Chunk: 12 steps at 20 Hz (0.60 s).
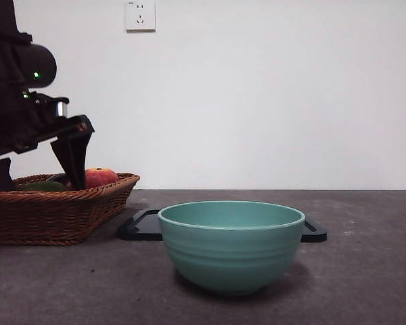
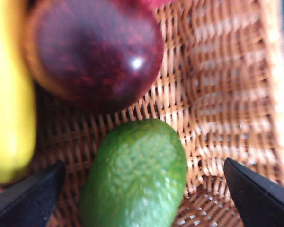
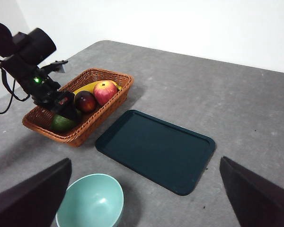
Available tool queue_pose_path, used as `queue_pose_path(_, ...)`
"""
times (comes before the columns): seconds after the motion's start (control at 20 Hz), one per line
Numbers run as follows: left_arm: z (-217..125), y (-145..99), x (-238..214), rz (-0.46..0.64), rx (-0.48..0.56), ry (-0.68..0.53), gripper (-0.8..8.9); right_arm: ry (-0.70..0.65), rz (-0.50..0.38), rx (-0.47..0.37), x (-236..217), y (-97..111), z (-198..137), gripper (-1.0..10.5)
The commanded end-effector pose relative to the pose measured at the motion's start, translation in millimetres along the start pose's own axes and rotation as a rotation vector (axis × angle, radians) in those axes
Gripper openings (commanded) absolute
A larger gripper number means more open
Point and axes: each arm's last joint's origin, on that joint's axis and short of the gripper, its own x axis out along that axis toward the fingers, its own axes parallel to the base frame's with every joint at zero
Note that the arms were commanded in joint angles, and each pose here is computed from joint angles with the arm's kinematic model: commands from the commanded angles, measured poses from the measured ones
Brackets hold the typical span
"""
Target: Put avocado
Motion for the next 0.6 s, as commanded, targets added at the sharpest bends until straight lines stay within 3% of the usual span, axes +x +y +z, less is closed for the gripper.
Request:
queue_pose_path(0.05, 5.5, 0.5, 8.5, 0.002, 0.013, 0.010, 5.13, -0.016, 0.005, -0.012, -1.4, 1.0, 4.1, 5.0)
queue_pose_path(0.15, 4.0, 2.0, 13.6, 0.002, 0.006, 0.038, 4.69, -0.016, 0.002, -0.013, -1.4, 0.9, 4.1, 5.0)
queue_pose_path(0.25, 2.9, 2.5, 15.4, 0.004, 0.002, 0.054, 2.55, -0.016, 0.002, -0.013, -1.4, 0.9, 4.1, 5.0)
queue_pose_path(0.3, 3.2, 2.3, 14.2, 0.004, 0.000, 0.057, 2.10, -0.016, 0.002, -0.013, -1.4, 0.9, 4.1, 5.0)
queue_pose_path(0.6, 15.0, -13.9, -32.7, 0.000, -0.012, 0.088, 2.13, -0.019, 0.002, -0.015, -1.4, 1.0, 4.5, 5.0)
